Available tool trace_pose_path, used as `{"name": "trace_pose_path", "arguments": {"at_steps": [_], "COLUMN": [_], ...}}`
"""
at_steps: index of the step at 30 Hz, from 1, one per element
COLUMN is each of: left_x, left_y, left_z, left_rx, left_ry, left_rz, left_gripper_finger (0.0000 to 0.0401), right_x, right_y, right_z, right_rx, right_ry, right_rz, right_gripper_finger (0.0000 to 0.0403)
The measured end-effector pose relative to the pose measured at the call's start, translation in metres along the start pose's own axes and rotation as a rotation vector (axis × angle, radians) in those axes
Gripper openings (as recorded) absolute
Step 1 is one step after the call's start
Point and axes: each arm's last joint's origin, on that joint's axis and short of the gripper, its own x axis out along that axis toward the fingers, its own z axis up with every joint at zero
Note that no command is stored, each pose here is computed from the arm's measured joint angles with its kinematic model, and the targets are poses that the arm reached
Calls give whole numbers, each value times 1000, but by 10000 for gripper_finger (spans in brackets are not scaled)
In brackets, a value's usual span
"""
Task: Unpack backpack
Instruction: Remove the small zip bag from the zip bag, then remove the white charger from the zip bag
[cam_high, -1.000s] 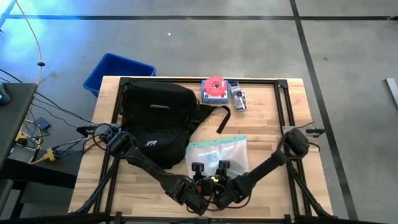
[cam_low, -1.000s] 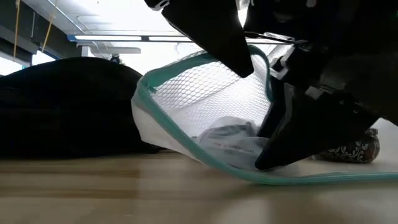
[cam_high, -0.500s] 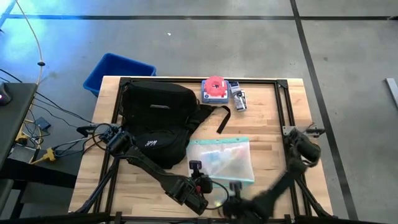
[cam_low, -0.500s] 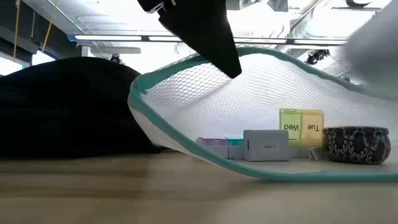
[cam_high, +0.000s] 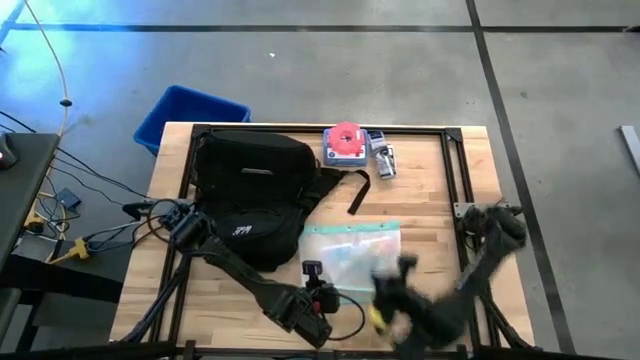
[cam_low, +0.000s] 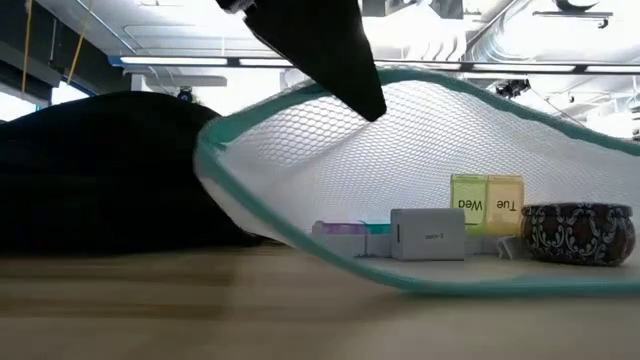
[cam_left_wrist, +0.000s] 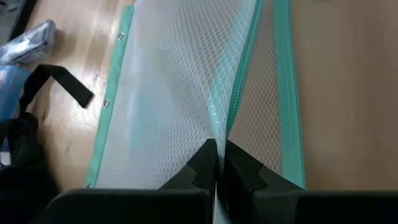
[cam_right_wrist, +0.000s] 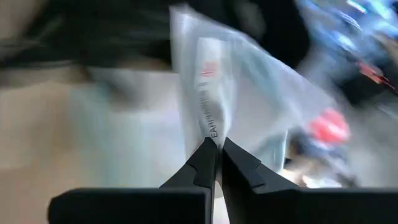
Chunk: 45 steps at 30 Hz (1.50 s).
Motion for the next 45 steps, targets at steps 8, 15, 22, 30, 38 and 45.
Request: {"name": "trace_pose_path", "arguments": {"at_steps": [8, 15, 22, 30, 38, 45], "left_x": [-8, -9, -6, -4, -5, -6], "left_y": [-8, -8, -5, -4, -5, -6], "left_z": [-4, -4, -2, -1, -2, -2], "left_rx": [7, 9, 2, -21, -50, -52], "left_ry": [-13, -14, -10, -8, -8, -10], "left_rz": [-12, -14, -8, -12, -15, -17], "left_gripper_finger": [0, 0, 0, 0, 0, 0], "right_x": [142, 229, 268, 271, 244, 136], "right_y": [-118, -205, -266, -287, -257, -146], "right_z": [-30, -95, -137, -140, -122, -85], "right_rx": [230, 456, 559, 571, 567, 434], "right_ry": [319, 469, 565, 577, 531, 203], "right_rz": [-159, -129, -266, -296, -76, 323], "right_gripper_finger": [0, 0, 2, 95, 198, 189]}}
